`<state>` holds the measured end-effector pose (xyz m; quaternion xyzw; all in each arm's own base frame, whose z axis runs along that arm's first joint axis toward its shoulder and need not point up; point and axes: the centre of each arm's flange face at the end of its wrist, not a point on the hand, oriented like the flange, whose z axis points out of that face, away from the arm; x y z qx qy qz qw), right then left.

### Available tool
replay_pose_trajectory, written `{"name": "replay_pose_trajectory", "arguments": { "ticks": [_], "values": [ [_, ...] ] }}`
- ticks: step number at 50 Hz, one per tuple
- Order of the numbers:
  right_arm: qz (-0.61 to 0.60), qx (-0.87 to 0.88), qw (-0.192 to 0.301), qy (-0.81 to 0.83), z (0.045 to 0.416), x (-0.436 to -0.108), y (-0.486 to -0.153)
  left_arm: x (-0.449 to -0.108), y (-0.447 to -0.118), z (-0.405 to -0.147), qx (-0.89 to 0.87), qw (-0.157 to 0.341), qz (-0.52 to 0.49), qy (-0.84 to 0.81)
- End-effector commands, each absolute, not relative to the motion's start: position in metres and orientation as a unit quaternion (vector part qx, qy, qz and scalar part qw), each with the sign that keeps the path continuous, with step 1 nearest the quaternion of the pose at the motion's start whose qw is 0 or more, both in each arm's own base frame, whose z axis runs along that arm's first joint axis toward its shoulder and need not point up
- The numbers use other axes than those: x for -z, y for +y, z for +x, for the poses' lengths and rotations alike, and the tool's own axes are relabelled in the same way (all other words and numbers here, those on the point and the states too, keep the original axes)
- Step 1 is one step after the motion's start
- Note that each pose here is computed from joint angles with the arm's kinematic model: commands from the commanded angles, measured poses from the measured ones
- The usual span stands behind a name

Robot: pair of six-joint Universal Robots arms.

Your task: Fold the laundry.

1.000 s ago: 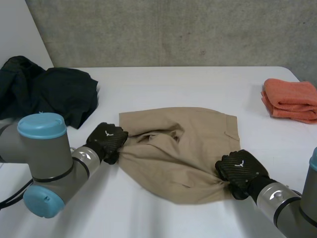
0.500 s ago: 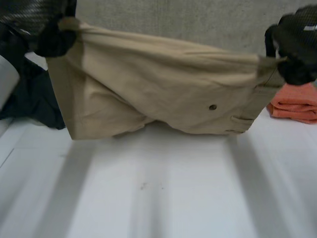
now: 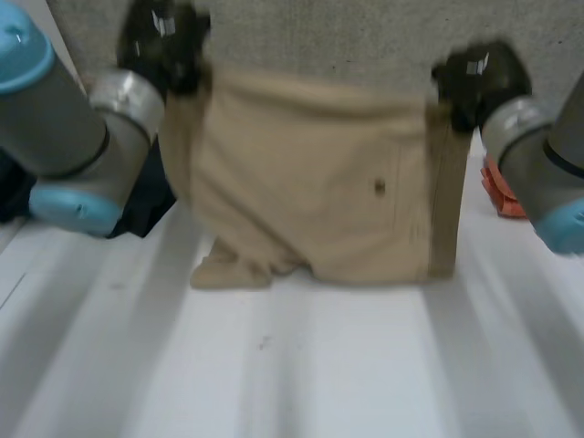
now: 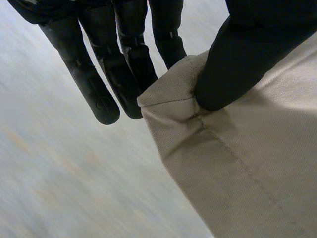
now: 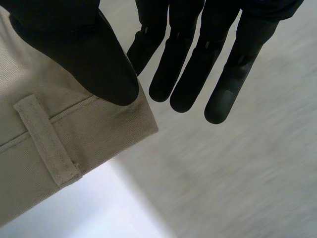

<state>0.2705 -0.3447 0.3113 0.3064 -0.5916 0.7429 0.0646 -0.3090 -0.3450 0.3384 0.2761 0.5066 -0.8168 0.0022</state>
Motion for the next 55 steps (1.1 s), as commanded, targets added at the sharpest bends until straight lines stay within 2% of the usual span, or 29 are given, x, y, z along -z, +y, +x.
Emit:
{"name": "replay_pose_trajectory", "arguments": {
  "ticks": [1,6,10,11,13,17,18,21,22,26,32,35,41,49,55],
  "values": [
    [0.184,-0.908,0.080,-0.368,0.286,-0.402,-0.361,-0.453,-0.349,-0.306,0.945,0.022,0.166,0.281],
    [0.173,-0.925,0.071,-0.331,0.294,-0.420,-0.357,-0.459,-0.345,-0.307,0.951,0.017,0.159,0.267],
    [0.185,-0.915,0.068,-0.352,0.299,-0.404,-0.365,-0.425,-0.350,-0.309,0.925,0.016,0.181,0.332],
    [0.192,-0.909,0.067,-0.364,0.300,-0.395,-0.369,-0.408,-0.350,-0.309,0.913,0.015,0.191,0.361],
    [0.201,-0.900,0.066,-0.382,0.302,-0.381,-0.373,-0.396,-0.347,-0.307,0.904,0.015,0.198,0.378],
    [0.232,-0.866,0.064,-0.438,0.306,-0.334,-0.381,-0.354,-0.338,-0.305,0.873,0.011,0.225,0.433],
    [0.247,-0.852,0.060,-0.458,0.307,-0.314,-0.382,-0.335,-0.333,-0.305,0.858,0.008,0.237,0.456],
    [0.272,-0.827,0.052,-0.489,0.309,-0.281,-0.382,-0.306,-0.324,-0.308,0.834,0.002,0.257,0.488],
    [0.291,-0.809,0.050,-0.507,0.310,-0.257,-0.381,-0.286,-0.317,-0.309,0.816,-0.002,0.270,0.511],
    [0.324,-0.762,0.046,-0.559,0.306,-0.208,-0.372,-0.238,-0.298,-0.310,0.771,-0.003,0.297,0.563],
    [0.369,-0.687,0.060,-0.623,0.290,-0.173,-0.346,-0.192,-0.268,-0.298,0.705,0.008,0.322,0.632],
    [0.397,-0.637,0.062,-0.658,0.279,-0.170,-0.321,-0.183,-0.245,-0.289,0.663,0.014,0.339,0.667],
    [0.449,-0.551,0.065,-0.700,0.252,-0.197,-0.255,-0.187,-0.193,-0.260,0.562,0.026,0.380,0.734],
    [0.548,-0.436,0.100,-0.707,0.214,-0.210,-0.180,-0.198,-0.094,-0.226,0.401,0.007,0.472,0.785],
    [0.581,-0.391,0.101,-0.706,0.201,-0.204,-0.154,-0.199,-0.076,-0.228,0.397,-0.004,0.497,0.772]
  ]
}}
